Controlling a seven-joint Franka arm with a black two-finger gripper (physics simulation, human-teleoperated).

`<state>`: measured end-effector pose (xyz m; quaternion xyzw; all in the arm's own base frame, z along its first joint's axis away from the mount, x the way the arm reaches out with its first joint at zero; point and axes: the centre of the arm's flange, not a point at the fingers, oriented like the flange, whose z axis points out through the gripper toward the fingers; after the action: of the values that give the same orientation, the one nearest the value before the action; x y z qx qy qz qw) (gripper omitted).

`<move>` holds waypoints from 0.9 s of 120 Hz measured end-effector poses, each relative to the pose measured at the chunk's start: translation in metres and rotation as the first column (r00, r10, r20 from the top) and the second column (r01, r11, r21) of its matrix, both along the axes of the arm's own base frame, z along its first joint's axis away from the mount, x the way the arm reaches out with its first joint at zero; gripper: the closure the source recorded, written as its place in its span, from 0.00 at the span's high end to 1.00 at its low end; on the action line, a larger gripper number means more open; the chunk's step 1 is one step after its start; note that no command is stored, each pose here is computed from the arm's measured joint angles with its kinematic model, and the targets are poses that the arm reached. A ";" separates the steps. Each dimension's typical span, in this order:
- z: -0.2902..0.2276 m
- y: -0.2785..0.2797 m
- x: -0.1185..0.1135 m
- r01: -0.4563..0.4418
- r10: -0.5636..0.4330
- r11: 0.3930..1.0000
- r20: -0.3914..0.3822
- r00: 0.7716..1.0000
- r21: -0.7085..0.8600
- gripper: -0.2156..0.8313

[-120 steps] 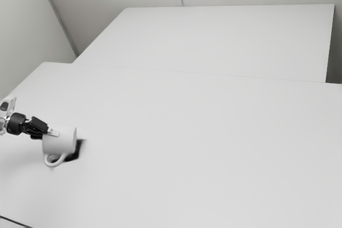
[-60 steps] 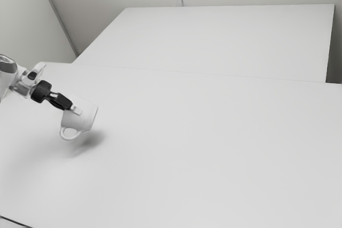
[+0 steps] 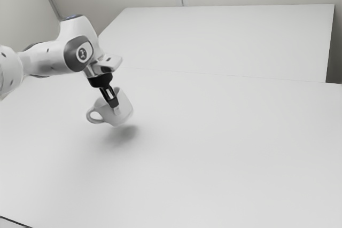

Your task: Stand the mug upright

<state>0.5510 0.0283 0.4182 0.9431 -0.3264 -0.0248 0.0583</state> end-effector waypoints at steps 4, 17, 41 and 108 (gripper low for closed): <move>-0.004 -0.009 -0.002 0.000 0.000 1.000 0.003 1.000 0.023 0.10; -0.019 -0.036 -0.012 -0.007 0.005 0.997 0.023 1.000 0.076 0.10; -0.035 -0.082 -0.020 -0.012 -0.001 0.989 0.089 0.996 0.144 0.10; -0.070 -0.148 -0.041 -0.081 0.052 0.976 0.144 0.988 0.201 0.10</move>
<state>0.5105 -0.1195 0.3486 0.9539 -0.2937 0.0089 -0.0616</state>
